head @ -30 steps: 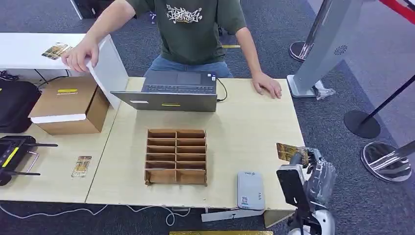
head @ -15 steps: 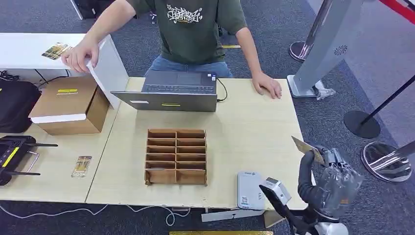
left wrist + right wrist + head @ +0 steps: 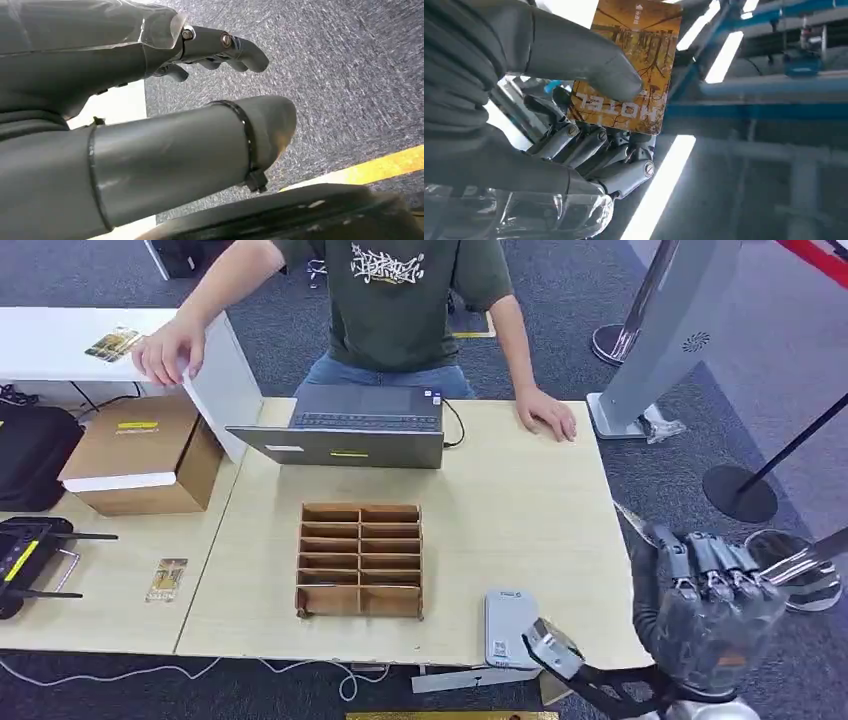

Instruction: Pass the card to the sensor for recognition and then transmit it.

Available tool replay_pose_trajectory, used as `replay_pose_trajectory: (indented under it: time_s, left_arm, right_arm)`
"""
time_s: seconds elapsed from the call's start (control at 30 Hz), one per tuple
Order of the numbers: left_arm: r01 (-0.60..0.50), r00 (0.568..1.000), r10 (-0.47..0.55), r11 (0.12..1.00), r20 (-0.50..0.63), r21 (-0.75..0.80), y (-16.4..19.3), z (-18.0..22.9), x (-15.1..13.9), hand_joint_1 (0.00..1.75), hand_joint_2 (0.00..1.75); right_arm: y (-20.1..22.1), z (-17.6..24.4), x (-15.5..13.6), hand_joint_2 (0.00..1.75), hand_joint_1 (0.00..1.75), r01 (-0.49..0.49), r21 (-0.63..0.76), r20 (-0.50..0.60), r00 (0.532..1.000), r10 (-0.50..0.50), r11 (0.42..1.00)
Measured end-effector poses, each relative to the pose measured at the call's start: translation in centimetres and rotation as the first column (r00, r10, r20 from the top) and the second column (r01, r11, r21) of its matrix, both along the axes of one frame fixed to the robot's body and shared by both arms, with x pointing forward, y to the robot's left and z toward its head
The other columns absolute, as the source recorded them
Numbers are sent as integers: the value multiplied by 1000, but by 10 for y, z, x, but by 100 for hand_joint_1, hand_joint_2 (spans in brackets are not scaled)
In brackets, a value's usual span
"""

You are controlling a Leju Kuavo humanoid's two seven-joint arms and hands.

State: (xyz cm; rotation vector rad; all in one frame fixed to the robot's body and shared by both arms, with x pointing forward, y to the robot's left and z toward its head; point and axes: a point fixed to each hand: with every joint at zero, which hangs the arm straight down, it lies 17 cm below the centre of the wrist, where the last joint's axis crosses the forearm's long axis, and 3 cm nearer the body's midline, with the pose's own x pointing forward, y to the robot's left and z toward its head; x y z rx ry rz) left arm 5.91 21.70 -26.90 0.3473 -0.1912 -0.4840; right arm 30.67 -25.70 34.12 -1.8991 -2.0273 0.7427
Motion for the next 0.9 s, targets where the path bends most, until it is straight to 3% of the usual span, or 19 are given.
replay_pose_trajectory:
  time_s: [0.2, 0.43, 0.73, 0.9]
  left_arm:
    - [9, 1000, -9, 1000, 12, -10, 1, -1, 2, 0, 0]
    - [12, 1000, -12, 1000, 24, -3, 6, -1, 4, 0, 0]
    - [7, 999, -7, 1000, 46, 13, 6, 2, 13, 0, 0]
    - [21, 999, -21, 1000, 47, 2, 4, 1, 15, 0, 0]
  right_arm:
    - [-18, 12, -7, 175, 175, 71, -123, 45, 997, -66, 990]
    - [-30, 26, -1, 175, 175, 107, -145, 94, 991, -94, 984]
    - [-27, 41, 42, 175, 175, 60, -142, 132, 990, -41, 988]
    - [-17, 46, 80, 175, 175, 2, -22, 114, 994, 1, 1000]
